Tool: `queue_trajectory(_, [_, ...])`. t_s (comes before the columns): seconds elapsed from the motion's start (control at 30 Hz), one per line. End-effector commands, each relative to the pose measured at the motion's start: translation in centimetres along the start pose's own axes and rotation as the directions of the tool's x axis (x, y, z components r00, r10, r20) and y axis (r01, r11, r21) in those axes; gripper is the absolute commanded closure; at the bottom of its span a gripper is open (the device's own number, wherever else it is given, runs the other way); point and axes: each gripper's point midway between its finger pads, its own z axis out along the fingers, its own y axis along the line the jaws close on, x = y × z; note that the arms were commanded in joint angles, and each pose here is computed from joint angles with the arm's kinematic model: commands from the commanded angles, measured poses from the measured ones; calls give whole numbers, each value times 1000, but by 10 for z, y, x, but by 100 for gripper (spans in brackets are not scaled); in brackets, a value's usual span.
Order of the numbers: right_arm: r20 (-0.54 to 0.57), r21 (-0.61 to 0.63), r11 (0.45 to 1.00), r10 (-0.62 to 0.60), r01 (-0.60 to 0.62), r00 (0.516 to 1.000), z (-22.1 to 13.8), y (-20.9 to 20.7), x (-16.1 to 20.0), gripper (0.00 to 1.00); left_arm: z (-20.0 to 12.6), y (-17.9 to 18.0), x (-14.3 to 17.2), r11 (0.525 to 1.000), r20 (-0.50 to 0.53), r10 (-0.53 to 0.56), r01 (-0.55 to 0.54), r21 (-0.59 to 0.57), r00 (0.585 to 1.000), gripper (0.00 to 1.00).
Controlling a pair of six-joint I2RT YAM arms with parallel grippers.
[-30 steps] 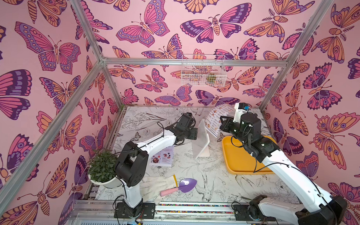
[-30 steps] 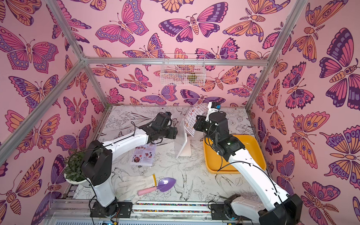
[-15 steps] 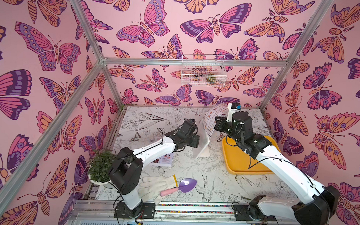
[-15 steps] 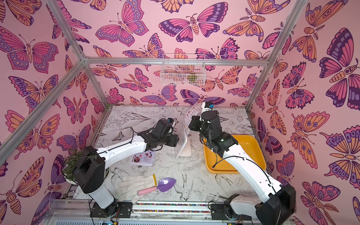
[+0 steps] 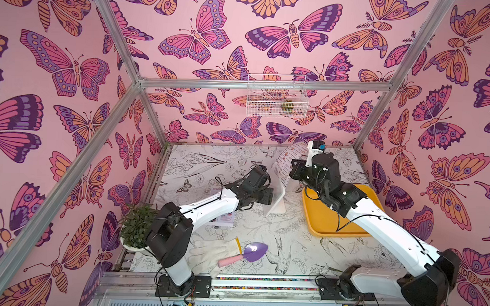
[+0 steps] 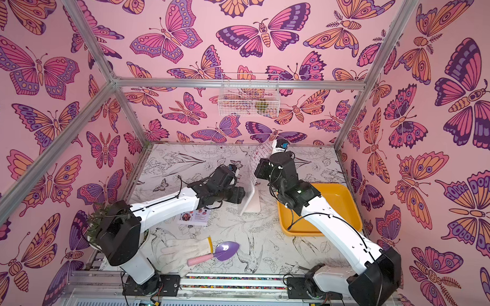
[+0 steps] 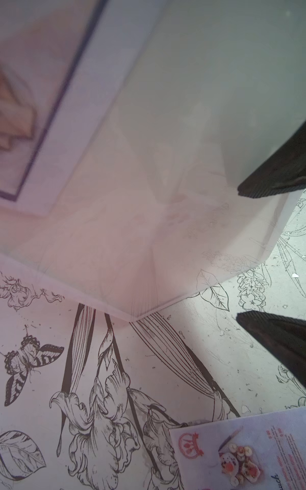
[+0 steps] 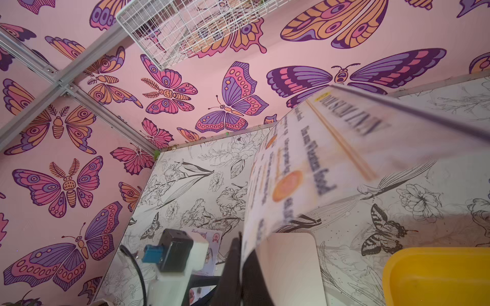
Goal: Replace the menus in the menu holders
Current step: Insert the menu into the menu holder.
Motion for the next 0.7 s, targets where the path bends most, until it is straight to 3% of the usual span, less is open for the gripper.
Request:
queue_trajectory(0.0, [23,18,1000,-22,22,999,-1,-1,-1,100,-7,-2,5,1000,-11,-17,17,12,1000,29])
queue_trajectory(0.67, [42,50,997,-60,58,997,-1,3,12,100,-8,-13,5,998,-16,-41,42,44,999,30])
